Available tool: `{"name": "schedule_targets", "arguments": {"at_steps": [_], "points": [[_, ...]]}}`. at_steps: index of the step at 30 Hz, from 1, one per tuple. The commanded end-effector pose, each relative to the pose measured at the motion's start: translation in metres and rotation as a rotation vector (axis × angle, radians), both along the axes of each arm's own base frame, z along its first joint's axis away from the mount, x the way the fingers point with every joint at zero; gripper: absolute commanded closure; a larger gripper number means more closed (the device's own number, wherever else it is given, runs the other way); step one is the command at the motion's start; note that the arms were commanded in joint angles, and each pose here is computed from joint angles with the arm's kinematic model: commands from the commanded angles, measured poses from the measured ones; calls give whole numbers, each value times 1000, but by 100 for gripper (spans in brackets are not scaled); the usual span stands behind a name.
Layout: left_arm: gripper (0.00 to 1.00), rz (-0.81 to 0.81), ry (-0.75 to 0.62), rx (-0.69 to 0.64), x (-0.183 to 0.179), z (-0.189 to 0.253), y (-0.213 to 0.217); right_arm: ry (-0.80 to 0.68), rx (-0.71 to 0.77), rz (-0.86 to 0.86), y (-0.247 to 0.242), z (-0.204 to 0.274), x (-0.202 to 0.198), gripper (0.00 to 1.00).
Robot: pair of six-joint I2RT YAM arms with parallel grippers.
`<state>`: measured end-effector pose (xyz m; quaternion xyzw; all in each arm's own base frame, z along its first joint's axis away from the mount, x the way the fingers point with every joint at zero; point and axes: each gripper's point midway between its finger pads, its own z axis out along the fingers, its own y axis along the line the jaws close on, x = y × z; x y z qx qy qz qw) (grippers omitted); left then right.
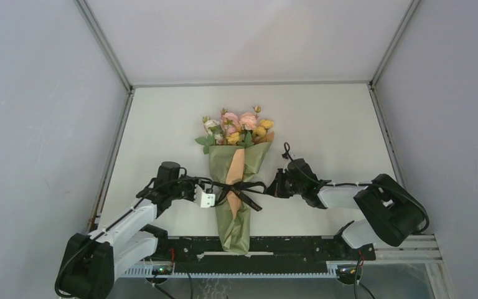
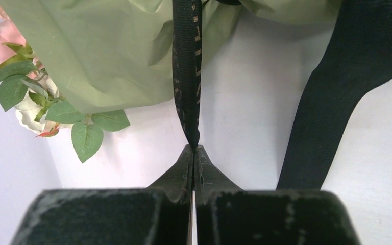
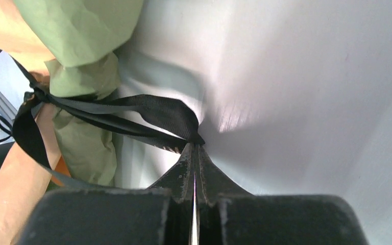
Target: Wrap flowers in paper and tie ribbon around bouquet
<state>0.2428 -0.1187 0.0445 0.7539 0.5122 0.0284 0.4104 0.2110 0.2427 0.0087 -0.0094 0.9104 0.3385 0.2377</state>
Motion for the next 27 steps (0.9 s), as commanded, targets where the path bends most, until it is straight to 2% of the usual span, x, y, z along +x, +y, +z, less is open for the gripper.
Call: {"name": "schedule_targets", "arguments": {"at_steps": [1,8,17,18,20,21,24,27], "points": [[100,33,-16,55,4,-8,17,45,-10,-46,-15,-11,-13,100],[100,34,-10,91,2,-17,28,72,1,-96,-32,-17,-24,100],[99,59,39,14,-5,-4,21,-7,17,-44,-24,4,-13,100],[88,62,42,16,-7,-4,22,-33,15,-42,-25,10,-10,96],[48,67,76,16,-16,-4,24,-83,3,-45,-29,21,-6,87],[33,73,95,-6,-21,0,22,-104,-9,-53,-32,26,-4,82],[9,143,166,-126,-31,23,13,-205,-29,-106,-48,49,5,66],[1,293,232,-313,-31,53,5,-330,-55,-188,-73,75,17,46]]}}
